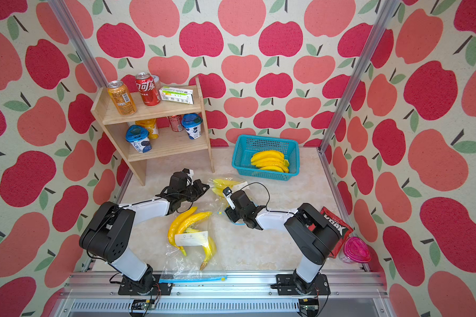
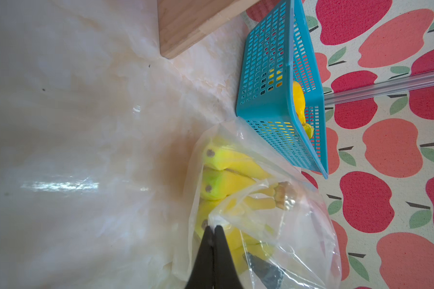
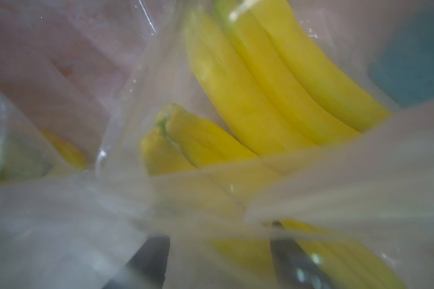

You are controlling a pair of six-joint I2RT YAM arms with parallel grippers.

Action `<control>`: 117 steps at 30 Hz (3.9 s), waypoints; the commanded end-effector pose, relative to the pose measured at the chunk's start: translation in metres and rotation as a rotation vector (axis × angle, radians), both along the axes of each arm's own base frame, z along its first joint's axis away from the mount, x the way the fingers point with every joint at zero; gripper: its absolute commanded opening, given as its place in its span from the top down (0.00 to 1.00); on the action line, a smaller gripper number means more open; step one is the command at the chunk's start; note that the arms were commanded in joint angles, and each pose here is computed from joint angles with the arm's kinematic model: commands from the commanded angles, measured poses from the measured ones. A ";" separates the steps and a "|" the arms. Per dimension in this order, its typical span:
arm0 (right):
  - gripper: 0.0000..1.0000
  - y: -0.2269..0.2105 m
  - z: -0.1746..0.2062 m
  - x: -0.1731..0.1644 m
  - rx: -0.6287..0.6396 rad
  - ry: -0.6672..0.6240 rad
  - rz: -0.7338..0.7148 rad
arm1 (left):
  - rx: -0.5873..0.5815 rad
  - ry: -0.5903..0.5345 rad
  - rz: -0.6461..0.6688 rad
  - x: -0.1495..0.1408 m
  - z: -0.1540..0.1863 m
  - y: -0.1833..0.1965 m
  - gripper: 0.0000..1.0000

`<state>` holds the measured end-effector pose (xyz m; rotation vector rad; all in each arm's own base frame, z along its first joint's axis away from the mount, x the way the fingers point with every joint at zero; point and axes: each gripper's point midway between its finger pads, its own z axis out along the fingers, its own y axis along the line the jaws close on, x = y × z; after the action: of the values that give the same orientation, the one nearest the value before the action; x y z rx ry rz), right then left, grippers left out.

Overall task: Open the zip-top bag and take out the banana
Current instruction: Pick up the banana from the zipper food storage bag.

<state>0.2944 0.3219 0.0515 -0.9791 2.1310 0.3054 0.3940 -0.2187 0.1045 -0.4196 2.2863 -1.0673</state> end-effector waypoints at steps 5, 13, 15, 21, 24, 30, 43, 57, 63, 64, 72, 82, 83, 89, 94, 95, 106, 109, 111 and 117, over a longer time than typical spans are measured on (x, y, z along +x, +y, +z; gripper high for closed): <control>0.34 0.008 -0.030 0.007 -0.119 0.048 0.067 | -0.007 -0.010 -0.025 0.001 0.005 -0.005 1.00; 0.44 0.003 -0.067 -0.008 -0.184 0.287 0.123 | -0.010 -0.009 -0.013 0.003 0.004 -0.001 1.00; 0.46 0.003 -0.075 -0.020 -0.201 0.366 0.167 | -0.010 -0.007 -0.011 0.003 0.003 0.001 1.00; 0.65 0.002 -0.087 -0.034 -0.238 0.459 0.215 | -0.013 -0.006 0.002 0.006 0.003 0.005 1.00; 0.66 0.004 -0.078 -0.038 -0.204 0.465 0.221 | -0.007 0.001 0.012 0.008 0.000 0.009 1.00; 0.64 0.005 -0.034 -0.059 -0.108 0.501 0.267 | 0.012 0.011 0.028 0.013 -0.004 0.017 1.00; 0.52 -0.024 -0.073 -0.080 -0.305 0.673 0.245 | 0.013 0.016 0.047 0.017 -0.005 0.025 1.00; 0.60 -0.034 -0.059 -0.090 -0.354 0.628 0.188 | 0.032 0.026 0.075 0.017 -0.008 0.035 1.00; 0.60 -0.021 -0.025 -0.103 -0.220 0.629 0.188 | 0.036 0.033 0.082 0.016 -0.012 0.036 1.00; 0.60 -0.024 -0.031 -0.108 -0.249 0.653 0.192 | 0.034 0.032 0.081 0.015 -0.012 0.036 1.00; 0.51 -0.044 -0.072 -0.116 -0.527 0.681 0.166 | 0.040 0.027 0.087 0.013 -0.009 0.038 1.00; 0.46 -0.085 -0.099 -0.130 -0.815 0.633 0.145 | 0.042 0.028 0.094 0.015 -0.009 0.039 1.00; 0.46 -0.086 -0.103 -0.133 -0.834 0.640 0.148 | 0.042 0.028 0.095 0.015 -0.009 0.040 1.00; 0.54 -0.088 -0.110 -0.139 -0.861 0.647 0.110 | 0.042 0.024 0.103 0.015 -0.006 0.043 1.00; 0.54 -0.056 -0.060 -0.133 -0.584 0.595 0.057 | 0.051 0.023 0.106 0.016 -0.005 0.045 1.00; 0.54 -0.050 -0.050 -0.135 -0.534 0.599 0.064 | 0.048 0.026 0.105 0.016 -0.005 0.044 1.00; 0.57 -0.064 -0.045 -0.152 -0.463 0.712 0.050 | 0.045 0.023 0.114 0.014 -0.004 0.047 1.00; 0.57 -0.077 -0.045 -0.157 -0.521 0.710 0.029 | 0.039 0.023 0.110 0.016 -0.004 0.046 1.00; 0.52 -0.077 -0.050 -0.159 -0.547 0.715 0.041 | 0.032 0.022 0.109 0.018 -0.004 0.045 1.00; 0.58 -0.080 -0.078 -0.159 -0.711 0.723 0.023 | 0.035 0.022 0.114 0.016 -0.002 0.046 1.00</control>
<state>0.1816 0.2921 0.0274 -1.3268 2.7260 0.0932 0.4043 -0.1807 0.0902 -0.5441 2.3092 -0.9948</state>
